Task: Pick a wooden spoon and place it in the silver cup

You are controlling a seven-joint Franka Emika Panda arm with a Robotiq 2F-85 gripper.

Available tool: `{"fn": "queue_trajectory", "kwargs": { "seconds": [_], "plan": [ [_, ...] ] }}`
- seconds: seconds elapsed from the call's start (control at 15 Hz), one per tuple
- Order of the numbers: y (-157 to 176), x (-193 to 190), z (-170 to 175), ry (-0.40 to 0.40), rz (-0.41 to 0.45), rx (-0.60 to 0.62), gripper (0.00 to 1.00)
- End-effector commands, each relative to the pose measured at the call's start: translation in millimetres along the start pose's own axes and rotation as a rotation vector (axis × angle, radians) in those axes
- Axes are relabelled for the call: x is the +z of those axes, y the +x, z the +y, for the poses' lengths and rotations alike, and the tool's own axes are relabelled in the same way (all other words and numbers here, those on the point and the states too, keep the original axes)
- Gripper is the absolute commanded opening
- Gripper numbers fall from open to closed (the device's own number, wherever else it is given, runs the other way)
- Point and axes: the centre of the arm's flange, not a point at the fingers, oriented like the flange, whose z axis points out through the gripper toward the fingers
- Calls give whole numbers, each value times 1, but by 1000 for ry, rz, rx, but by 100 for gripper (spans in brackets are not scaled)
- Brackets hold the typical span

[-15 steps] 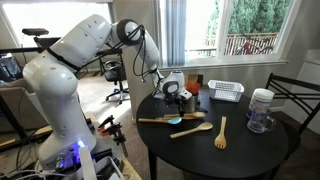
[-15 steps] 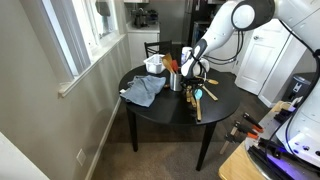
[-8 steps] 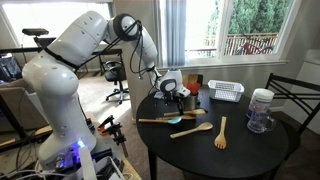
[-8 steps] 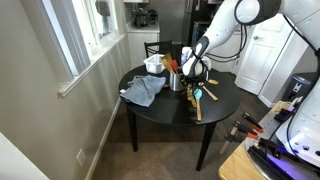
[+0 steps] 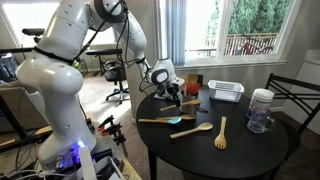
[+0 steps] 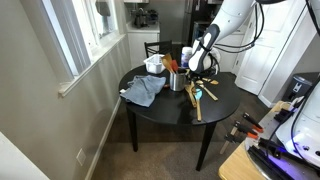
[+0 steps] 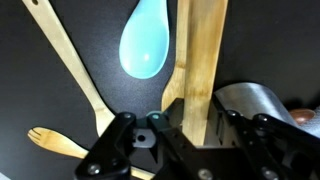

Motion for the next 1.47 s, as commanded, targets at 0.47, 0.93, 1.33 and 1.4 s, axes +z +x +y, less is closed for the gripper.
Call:
{"fn": "queue_trajectory", "kwargs": {
  "seconds": [0.47,0.93,1.33,1.4],
  "plan": [
    [-13,-58,7,-74,90,-10,12],
    [-2,-97,-7,-110,200,-15,12],
    [0,-120,-23,-154,288,-15,12],
    [0,-123,-25,-171,300,-10,12]
  ]
}}
